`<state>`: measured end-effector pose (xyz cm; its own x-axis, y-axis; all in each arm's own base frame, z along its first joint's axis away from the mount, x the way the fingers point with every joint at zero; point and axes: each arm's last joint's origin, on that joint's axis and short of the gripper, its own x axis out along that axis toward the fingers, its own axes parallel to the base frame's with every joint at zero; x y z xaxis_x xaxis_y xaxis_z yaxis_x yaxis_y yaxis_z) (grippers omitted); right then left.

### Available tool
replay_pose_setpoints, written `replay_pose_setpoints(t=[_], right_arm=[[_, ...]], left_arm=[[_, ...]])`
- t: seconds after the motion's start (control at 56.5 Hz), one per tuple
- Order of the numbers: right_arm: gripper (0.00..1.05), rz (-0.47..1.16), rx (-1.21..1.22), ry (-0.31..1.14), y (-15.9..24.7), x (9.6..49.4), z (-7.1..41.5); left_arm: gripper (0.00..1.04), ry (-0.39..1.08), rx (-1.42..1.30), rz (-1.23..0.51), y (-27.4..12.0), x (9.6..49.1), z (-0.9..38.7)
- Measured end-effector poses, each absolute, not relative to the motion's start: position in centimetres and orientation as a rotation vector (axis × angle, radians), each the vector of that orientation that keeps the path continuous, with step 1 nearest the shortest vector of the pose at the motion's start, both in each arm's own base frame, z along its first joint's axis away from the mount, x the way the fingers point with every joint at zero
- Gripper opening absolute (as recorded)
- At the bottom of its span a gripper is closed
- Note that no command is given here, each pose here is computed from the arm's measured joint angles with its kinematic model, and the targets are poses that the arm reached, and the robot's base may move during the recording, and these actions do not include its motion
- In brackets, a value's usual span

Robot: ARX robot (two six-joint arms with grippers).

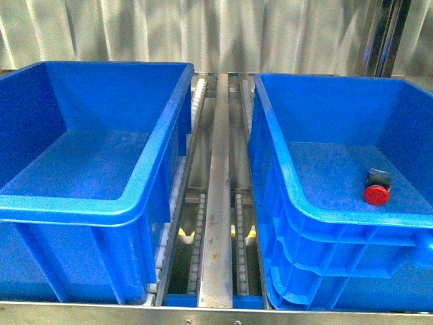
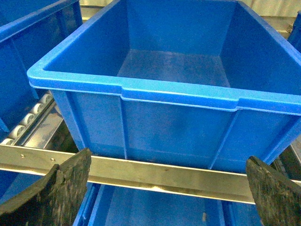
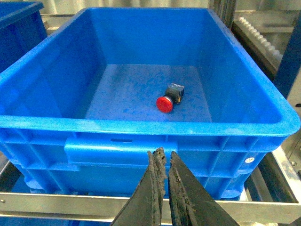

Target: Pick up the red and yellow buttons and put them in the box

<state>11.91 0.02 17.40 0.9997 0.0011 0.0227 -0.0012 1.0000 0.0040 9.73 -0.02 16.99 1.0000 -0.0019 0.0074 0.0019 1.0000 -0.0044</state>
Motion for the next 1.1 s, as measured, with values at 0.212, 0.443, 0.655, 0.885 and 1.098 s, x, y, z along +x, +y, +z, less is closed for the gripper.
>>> replay_pose_setpoints(t=[0.212,0.443,0.655,0.885,1.098], right_arm=[[0.04,0.001,0.004,-0.022,0.0,11.4,17.4],[0.04,0.001,0.004,-0.023,0.0,11.0,17.4],[0.04,0.002,0.004,0.013,0.0,10.1,16.9],[0.04,-0.001,0.003,-0.017,0.0,9.7,17.1],[0.22,0.001,0.003,-0.019,0.0,9.7,17.1]], left_arm=[[0.97,-0.007,-0.004,-0.002,0.0,9.7,17.0],[0.97,-0.007,-0.004,-0.002,0.0,9.7,17.0],[0.97,-0.007,-0.004,-0.002,0.0,9.7,17.0],[0.97,-0.007,-0.004,-0.002,0.0,9.7,17.0],[0.97,-0.007,-0.004,-0.002,0.0,9.7,17.0]])
